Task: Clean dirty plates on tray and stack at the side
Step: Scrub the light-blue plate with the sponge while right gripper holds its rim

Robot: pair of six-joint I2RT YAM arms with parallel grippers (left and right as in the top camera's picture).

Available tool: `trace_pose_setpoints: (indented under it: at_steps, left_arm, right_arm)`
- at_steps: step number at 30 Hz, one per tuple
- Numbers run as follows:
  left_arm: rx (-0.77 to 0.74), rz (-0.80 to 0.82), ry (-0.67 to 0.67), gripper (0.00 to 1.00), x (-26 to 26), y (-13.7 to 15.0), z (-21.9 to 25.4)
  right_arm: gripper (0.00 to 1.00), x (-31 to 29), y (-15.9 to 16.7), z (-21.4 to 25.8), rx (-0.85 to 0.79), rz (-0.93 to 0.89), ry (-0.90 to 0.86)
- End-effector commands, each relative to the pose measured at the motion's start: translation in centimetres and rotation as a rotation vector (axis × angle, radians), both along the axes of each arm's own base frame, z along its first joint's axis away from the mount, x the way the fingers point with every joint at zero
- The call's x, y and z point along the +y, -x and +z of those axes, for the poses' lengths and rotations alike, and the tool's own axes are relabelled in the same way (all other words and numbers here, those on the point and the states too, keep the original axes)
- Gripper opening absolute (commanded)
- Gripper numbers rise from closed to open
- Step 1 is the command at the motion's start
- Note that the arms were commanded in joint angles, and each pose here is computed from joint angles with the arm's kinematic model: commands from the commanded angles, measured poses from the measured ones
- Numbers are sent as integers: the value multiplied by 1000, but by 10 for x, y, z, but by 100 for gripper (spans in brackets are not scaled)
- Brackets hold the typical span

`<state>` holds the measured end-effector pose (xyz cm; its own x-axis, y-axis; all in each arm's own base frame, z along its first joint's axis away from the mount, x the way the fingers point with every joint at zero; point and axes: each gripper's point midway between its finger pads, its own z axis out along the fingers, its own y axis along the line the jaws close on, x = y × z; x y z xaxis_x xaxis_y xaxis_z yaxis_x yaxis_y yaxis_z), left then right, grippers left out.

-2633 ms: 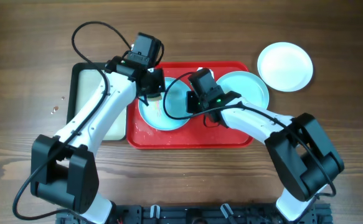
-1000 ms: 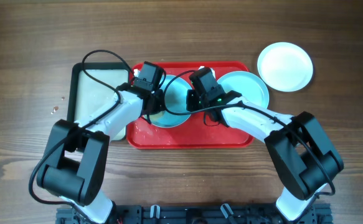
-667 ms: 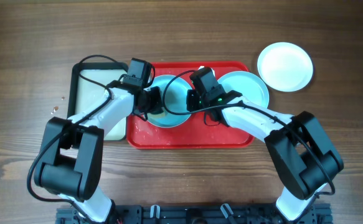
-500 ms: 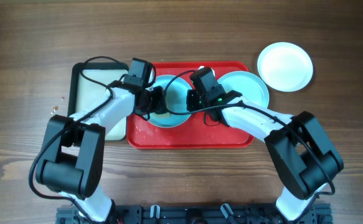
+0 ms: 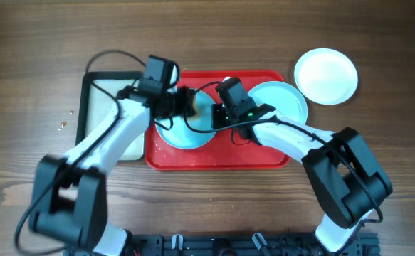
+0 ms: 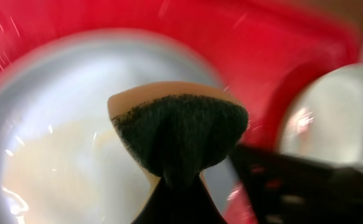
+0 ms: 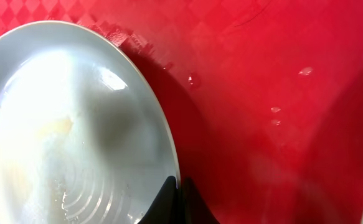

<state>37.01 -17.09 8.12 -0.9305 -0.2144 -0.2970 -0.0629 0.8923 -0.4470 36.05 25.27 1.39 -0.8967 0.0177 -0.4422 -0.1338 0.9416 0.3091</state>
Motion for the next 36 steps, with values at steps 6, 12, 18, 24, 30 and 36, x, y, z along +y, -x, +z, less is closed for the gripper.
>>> trace_pose_setpoints:
  at_steps: [6,12,18,24,30,36]
  left_arm:
    - [-55,78,-186,4,35,-5,16]
    - [79,87,-296,4,50,7,-30]
    - [175,81,-358,4,57,15,-69]
    - [238,50,-311,4,47,22,-88]
    - [237,23,-221,4,30,20,-88]
    - [251,7,-193,4,23,22,-92]
  right_arm:
    - [4,5,6,-10,24,37,2]
    - [4,5,6,-10,24,37,2]
    - [5,5,6,-10,23,38,2]
    - [4,5,6,-10,23,38,2]
    - [4,5,6,-10,23,39,2]
    - [4,5,6,-10,23,39,2]
